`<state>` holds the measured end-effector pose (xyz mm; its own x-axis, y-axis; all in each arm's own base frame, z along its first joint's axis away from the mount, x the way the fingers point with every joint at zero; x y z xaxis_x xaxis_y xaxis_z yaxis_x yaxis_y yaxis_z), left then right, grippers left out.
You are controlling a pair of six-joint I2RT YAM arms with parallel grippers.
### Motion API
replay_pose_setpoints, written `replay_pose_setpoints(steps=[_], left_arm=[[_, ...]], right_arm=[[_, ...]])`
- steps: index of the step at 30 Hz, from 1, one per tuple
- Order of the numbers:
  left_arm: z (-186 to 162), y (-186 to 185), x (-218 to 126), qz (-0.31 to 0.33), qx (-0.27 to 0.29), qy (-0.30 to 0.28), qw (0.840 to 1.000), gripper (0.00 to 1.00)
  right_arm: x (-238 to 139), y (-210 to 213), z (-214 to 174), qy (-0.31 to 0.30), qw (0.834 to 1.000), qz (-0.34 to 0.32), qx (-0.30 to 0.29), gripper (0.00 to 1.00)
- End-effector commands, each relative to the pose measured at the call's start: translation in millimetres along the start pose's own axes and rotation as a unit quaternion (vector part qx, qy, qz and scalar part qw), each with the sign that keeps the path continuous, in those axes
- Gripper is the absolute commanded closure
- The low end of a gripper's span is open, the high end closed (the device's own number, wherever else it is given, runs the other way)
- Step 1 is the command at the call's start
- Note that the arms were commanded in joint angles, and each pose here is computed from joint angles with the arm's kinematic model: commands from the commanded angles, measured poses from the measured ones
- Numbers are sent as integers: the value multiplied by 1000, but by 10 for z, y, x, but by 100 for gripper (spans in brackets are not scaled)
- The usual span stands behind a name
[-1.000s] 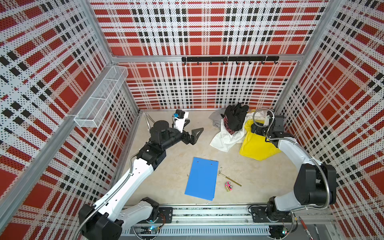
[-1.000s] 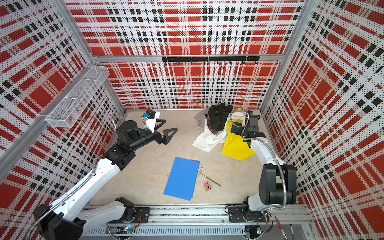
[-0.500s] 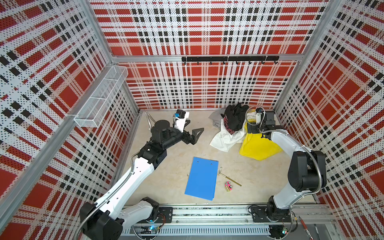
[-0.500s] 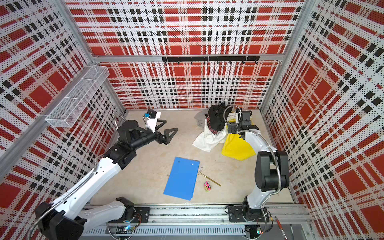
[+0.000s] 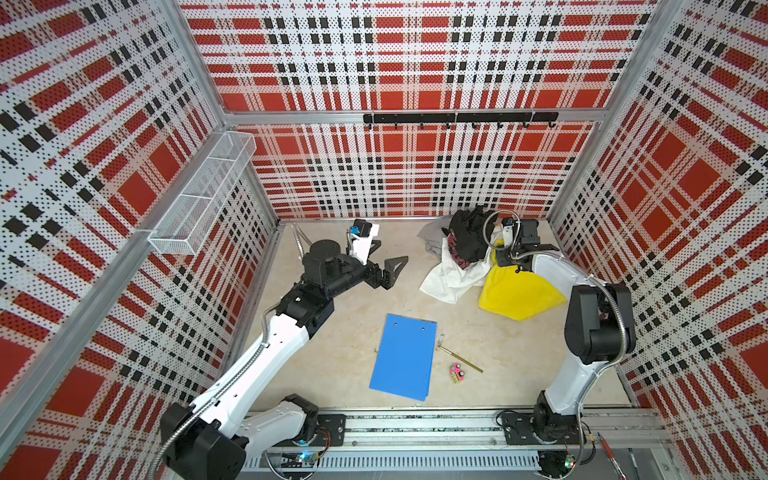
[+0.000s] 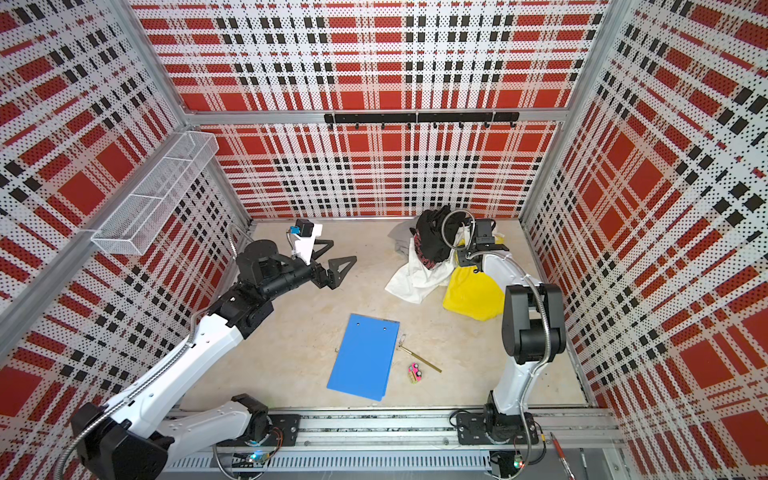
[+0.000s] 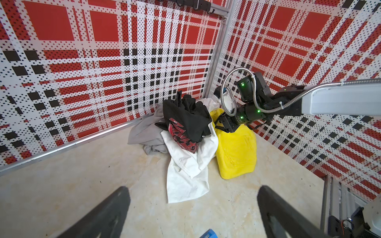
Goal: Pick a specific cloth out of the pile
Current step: 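Close the right gripper on the yellow cloth at the pile's far side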
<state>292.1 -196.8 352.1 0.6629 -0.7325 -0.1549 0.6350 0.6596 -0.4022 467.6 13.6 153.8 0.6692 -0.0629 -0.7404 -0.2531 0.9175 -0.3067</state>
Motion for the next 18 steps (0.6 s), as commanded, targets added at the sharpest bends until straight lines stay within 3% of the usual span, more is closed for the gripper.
replay_pose_setpoints(steps=[1,3,5,14,18], left_arm=[[-39,-7,21,-6,-6,5,1000,1],[-39,-11,18,-6,-6,5,1000,1],[-35,-13,17,-6,-6,4,1000,1],[-26,-43,4,-13,-6,4,1000,1],[-45,-146,-5,-51,0,18,999,1]], right_arm=[[-49,-96,184,-37,999,-25,13,83],[-104,-132,199,-45,998,-37,17,93],[-178,-169,201,-53,997,-50,23,97],[-806,-321,190,-123,982,-97,102,100],[-1151,-414,152,-159,970,-124,139,100]])
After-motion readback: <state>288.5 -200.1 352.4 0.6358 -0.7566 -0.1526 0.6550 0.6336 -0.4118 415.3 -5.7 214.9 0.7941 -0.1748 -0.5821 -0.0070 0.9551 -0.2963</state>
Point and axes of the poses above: each gripper's point midway between its finger pads, its own x axis out along the fingers, its own y axis along the line the jaws close on, z = x × y, the point moved 4 cm from there along -x, back along the fingers, and after that the axes turned 14 degrees about -x, right-handed, at the moved point
